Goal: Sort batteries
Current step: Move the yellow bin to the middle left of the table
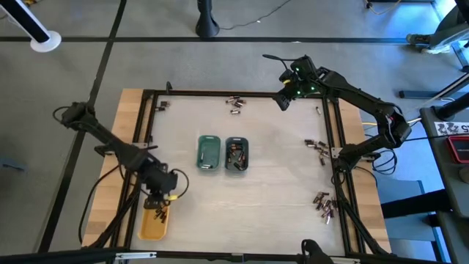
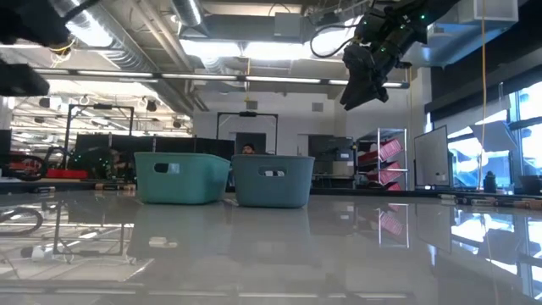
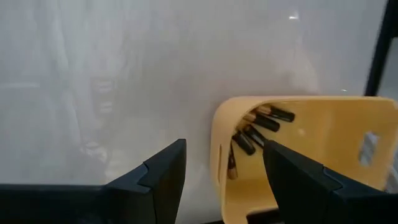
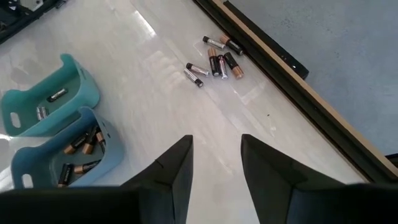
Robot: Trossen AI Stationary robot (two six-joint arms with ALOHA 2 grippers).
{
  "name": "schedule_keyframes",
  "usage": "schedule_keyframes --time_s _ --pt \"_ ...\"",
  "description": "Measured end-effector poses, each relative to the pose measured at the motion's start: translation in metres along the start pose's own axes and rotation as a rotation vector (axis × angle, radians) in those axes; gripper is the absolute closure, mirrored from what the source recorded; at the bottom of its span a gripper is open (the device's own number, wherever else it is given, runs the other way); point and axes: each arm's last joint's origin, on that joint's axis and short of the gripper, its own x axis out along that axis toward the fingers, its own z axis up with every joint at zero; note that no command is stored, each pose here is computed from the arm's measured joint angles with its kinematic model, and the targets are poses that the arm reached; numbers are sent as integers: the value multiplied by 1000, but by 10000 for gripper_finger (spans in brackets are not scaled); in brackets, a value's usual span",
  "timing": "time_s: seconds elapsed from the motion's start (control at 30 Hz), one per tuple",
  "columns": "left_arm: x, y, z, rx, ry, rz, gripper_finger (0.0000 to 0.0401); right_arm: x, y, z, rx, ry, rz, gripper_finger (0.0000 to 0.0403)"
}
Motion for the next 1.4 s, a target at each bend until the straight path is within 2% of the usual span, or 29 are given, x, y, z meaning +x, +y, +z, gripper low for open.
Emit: schedule_keyframes --time_s 0.47,0.6,0.77,0.97,1.23,1.4 --pt "37 9 -12 -61 -39 -5 206 0 -1 0 0 -1 -20 267" --pt "46 10 -10 -65 -7 16 236 0 -1 0 -1 0 -45 267" --pt "55 6 -6 -51 19 -18 290 0 -2 0 -4 -1 -52 267" --pt "50 10 4 -51 7 -42 387 0 -2 0 -25 -1 -64 267" --pt "44 32 19 -65 12 -89 398 0 -2 0 -28 -2 -64 267" --pt "27 51 29 -42 19 23 399 0 -2 0 -27 1 -64 267"
